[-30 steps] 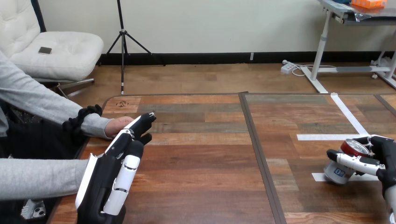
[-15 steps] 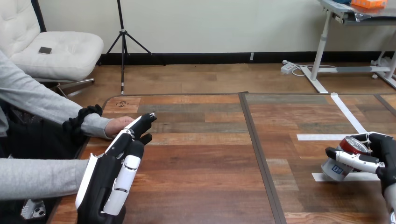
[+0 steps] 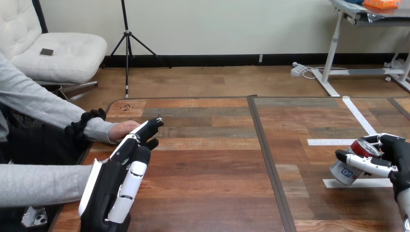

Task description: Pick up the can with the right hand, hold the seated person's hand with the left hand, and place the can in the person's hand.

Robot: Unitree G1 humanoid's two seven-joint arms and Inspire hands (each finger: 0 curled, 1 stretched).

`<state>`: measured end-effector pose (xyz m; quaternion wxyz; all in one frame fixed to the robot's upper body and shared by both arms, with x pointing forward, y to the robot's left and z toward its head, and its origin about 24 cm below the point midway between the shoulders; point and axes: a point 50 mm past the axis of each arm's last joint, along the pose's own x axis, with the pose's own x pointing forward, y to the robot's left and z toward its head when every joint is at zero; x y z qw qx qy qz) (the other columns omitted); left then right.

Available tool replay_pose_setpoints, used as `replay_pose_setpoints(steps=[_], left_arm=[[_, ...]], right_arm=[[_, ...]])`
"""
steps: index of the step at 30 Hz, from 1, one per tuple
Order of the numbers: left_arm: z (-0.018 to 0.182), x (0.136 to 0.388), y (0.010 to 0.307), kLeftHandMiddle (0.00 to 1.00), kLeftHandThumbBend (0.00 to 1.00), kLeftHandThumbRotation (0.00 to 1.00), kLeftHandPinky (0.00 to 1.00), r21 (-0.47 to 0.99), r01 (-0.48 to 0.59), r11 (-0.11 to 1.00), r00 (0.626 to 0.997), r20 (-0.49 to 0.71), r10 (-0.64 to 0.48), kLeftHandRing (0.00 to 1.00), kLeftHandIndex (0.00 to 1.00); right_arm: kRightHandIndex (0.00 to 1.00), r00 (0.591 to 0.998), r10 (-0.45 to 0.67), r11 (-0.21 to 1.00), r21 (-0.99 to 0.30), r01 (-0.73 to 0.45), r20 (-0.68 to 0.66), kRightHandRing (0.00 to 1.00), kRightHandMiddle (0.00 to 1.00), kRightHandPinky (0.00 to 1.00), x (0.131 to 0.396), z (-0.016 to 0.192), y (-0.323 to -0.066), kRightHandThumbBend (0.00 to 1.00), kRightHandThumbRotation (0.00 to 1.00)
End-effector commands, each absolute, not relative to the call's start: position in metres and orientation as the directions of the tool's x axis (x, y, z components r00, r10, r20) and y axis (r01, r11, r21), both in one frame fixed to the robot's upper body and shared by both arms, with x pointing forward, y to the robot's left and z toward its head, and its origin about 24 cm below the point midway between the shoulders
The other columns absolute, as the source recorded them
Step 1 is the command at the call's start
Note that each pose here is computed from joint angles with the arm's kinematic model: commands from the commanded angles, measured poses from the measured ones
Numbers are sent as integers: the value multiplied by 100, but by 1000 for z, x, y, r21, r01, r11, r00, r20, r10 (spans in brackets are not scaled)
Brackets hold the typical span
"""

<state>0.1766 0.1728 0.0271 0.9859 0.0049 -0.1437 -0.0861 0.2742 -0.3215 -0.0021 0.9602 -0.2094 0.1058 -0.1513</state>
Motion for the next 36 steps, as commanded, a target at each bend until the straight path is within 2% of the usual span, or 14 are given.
replay_pose_setpoints(steps=[1, 7, 13, 21, 28, 36], left_arm=[[44, 186, 173, 90, 49, 86, 89, 52, 171, 984, 914, 364, -178, 93, 81], [43, 186, 172, 89, 50, 86, 89, 55, 164, 985, 913, 370, -173, 92, 81], [43, 187, 172, 89, 47, 86, 88, 55, 166, 985, 911, 374, -174, 92, 80], [43, 187, 171, 89, 45, 85, 87, 49, 169, 984, 913, 369, -175, 92, 80], [44, 188, 171, 89, 42, 85, 87, 47, 168, 985, 909, 379, -173, 92, 80], [45, 189, 172, 87, 37, 84, 85, 71, 154, 986, 907, 384, -170, 90, 77]], right_arm=[[46, 960, -275, 877, -395, 274, 55, 33, 41, 27, 299, 37, -315, 80, 0], [46, 966, -245, 877, -405, 258, 87, 37, 43, 33, 300, 41, -312, 78, 0], [46, 971, -210, 871, -430, 237, 110, 37, 43, 35, 302, 46, -310, 78, 0], [45, 977, -170, 865, -455, 210, 127, 28, 40, 22, 304, 51, -308, 78, 0], [45, 982, -107, 837, -519, 175, 158, 26, 39, 20, 304, 57, -304, 78, 0], [44, 982, -62, 826, -544, 150, 177, 18, 32, 13, 305, 61, -301, 80, 0]])
